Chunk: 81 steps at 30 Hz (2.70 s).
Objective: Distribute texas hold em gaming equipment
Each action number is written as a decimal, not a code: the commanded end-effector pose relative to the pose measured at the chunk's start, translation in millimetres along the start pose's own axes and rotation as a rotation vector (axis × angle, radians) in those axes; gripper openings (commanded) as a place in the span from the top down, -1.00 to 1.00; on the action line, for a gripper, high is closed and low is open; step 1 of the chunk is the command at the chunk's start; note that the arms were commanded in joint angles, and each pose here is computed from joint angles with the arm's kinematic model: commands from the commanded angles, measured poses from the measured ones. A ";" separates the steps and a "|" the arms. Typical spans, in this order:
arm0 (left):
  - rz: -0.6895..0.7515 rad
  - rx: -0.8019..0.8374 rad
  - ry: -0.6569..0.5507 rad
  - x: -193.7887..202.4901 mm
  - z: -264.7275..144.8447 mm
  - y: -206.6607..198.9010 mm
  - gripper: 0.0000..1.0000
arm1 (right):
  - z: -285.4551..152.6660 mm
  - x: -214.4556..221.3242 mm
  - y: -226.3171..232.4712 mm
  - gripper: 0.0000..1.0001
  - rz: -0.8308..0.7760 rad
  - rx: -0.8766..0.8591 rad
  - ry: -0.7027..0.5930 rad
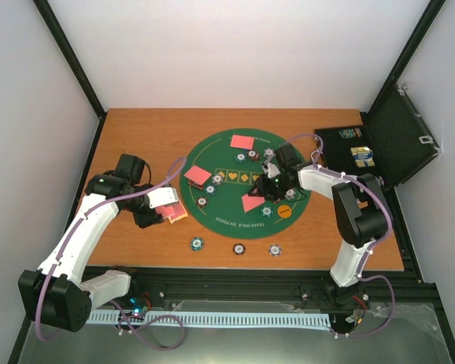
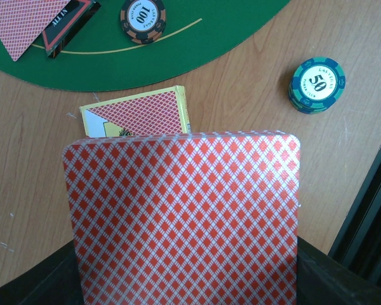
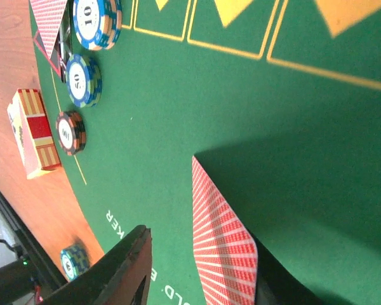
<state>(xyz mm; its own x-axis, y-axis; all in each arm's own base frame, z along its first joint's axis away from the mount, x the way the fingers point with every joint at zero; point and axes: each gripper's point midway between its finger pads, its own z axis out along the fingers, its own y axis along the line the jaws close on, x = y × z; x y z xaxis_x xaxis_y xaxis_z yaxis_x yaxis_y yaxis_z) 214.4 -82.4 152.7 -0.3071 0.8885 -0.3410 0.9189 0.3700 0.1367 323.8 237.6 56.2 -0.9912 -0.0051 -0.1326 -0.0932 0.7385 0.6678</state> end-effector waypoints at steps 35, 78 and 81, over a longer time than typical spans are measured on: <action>0.020 -0.017 -0.046 -11.4 -12.7 3.9 0.97 | 31.3 82.0 240.1 -0.74 -0.198 -0.559 0.015; 0.025 -0.003 -0.052 -11.9 -11.3 1.3 0.98 | 129.8 107.5 250.8 -0.57 -0.091 -0.600 0.203; 0.024 -0.002 -0.060 -12.9 -11.2 0.6 0.98 | 129.1 108.4 238.9 -0.50 -0.084 -0.572 0.202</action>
<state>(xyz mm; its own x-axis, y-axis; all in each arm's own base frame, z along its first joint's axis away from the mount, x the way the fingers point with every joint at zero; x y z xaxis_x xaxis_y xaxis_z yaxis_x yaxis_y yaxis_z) 209.3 -84.9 153.0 -0.3087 0.8855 -0.3474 0.9240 0.3657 0.1113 207.3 514.4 136.6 -0.9652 -0.2174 -0.1455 -0.1840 0.1687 0.9684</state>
